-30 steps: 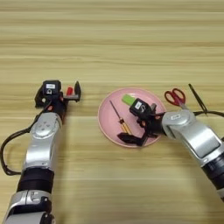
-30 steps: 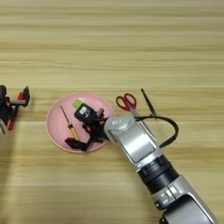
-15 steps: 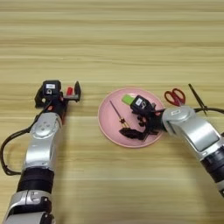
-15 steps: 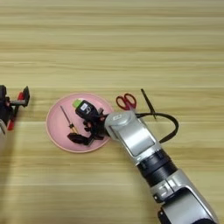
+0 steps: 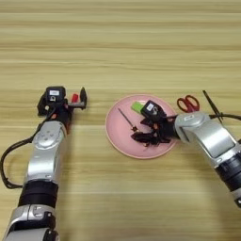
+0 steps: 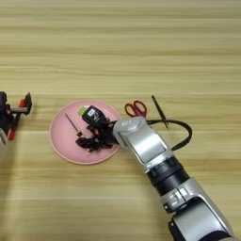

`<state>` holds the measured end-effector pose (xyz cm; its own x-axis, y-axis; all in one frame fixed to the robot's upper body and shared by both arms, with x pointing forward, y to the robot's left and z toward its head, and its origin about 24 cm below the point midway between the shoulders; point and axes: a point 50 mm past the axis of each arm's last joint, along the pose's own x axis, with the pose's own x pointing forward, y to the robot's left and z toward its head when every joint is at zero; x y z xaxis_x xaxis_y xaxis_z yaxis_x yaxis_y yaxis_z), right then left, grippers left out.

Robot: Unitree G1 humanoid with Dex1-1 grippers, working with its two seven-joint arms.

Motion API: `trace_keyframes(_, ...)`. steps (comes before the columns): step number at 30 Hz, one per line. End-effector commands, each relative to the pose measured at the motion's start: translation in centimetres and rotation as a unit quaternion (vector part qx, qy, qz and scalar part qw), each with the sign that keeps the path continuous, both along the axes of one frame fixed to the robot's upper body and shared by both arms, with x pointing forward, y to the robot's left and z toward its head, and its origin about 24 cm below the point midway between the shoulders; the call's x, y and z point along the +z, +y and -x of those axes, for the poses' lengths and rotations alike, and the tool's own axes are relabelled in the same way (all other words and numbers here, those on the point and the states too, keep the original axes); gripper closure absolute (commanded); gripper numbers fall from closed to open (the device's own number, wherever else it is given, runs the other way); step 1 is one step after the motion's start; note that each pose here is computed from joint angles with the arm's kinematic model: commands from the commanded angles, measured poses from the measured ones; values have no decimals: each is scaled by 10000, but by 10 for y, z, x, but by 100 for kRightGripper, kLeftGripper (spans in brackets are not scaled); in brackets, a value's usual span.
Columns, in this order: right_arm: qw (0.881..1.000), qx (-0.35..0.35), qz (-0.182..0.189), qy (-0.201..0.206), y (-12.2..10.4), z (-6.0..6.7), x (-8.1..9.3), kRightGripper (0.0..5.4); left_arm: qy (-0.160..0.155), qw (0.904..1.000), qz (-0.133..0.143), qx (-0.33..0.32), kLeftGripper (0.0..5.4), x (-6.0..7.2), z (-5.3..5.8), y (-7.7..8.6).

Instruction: Move the objects on the table

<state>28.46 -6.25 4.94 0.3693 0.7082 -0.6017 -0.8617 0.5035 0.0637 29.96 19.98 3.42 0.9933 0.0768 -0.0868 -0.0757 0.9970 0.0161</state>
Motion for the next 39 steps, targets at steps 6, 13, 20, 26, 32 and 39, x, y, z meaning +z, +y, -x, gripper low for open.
trace_keyframes(6,9992,-45,239,317,-5,8,-18,337,10,10000,9,37,0,0,0,0)
trace_keyframes(13,9993,-68,237,285,-4,8,-18,415,13,10000,6,39,0,0,0,0)
trace_keyframes(20,9993,-77,217,280,-3,9,-18,450,12,10000,3,39,0,0,0,1)
trace_keyframes(26,9995,-170,124,238,-3,7,-16,450,13,10000,0,36,0,0,0,1)
trace_keyframes(32,9995,-311,23,78,-4,4,-12,451,18,10000,-3,36,0,-1,0,1)
trace_keyframes(39,9977,-581,-336,-70,-5,-2,2,452,14,10000,-5,26,0,-1,0,1)
